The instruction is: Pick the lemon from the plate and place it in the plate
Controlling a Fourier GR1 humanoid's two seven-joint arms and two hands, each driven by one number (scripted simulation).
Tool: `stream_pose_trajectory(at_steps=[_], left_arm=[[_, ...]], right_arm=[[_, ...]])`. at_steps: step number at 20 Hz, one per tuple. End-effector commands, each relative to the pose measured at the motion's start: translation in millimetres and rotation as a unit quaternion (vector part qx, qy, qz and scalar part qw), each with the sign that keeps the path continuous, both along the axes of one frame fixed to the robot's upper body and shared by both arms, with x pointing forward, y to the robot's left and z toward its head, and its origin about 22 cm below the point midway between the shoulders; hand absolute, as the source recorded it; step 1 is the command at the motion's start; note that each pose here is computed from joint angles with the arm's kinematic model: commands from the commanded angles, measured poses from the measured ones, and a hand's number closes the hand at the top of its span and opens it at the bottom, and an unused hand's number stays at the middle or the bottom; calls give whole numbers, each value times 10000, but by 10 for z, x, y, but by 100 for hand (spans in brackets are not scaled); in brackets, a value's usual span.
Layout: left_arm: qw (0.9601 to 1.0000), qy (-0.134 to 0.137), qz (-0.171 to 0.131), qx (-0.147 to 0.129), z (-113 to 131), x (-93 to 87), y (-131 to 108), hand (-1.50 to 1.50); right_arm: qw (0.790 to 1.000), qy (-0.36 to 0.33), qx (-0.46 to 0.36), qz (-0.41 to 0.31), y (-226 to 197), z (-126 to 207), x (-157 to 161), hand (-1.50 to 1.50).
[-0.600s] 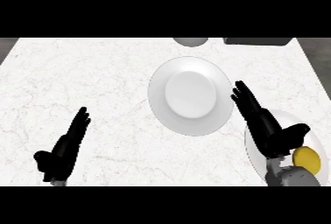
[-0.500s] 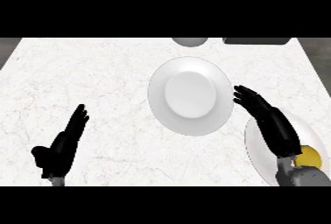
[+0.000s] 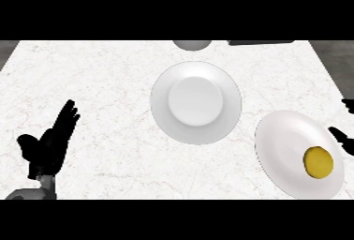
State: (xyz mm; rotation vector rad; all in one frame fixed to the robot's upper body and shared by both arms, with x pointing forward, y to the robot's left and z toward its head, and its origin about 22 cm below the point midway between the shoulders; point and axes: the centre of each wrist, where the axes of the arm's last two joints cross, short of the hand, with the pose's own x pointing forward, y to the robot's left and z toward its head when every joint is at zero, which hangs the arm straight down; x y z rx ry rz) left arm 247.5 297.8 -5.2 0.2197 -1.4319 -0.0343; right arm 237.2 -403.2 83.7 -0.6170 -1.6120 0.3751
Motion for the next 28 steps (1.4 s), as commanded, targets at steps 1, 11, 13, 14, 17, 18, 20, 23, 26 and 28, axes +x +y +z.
stream_pose_trajectory(at_steps=[1,11,13,14,17,18,20,23,26,28], left_arm=[[9999,146,-70,12,164,131,48,0],[9996,200,-194,-14,401,500,-99,0],[9995,240,-218,30,187,160,-154,0],[9995,165,-264,-16,85,291,-198,0],[9995,185,-255,82,309,316,113,0],[9996,162,-217,-14,303,338,-69,0],[9995,150,-271,-33,259,408,-107,0],[9996,135,-248,25,235,344,-192,0],[9993,205,-314,-40,189,332,-23,0],[9996,136,-252,41,179,332,-205,0]], right_arm=[[9984,-373,-294,-301,-558,-313,-595,-150],[9799,912,-1760,225,-603,-366,-894,-150],[9750,1079,-1936,163,-586,-192,-826,-150],[9768,1069,-1845,189,-529,-113,-857,-150],[9676,1387,-2086,307,-368,144,-833,-150],[9653,1543,-2095,226,-363,-40,-837,-150],[9556,1945,-2206,208,-193,17,-744,-150],[9422,2338,-2383,285,-111,-26,-774,-150],[9250,2491,-2857,247,-130,-41,-698,-150],[9130,2658,-3094,94,32,-150,-545,-150]])
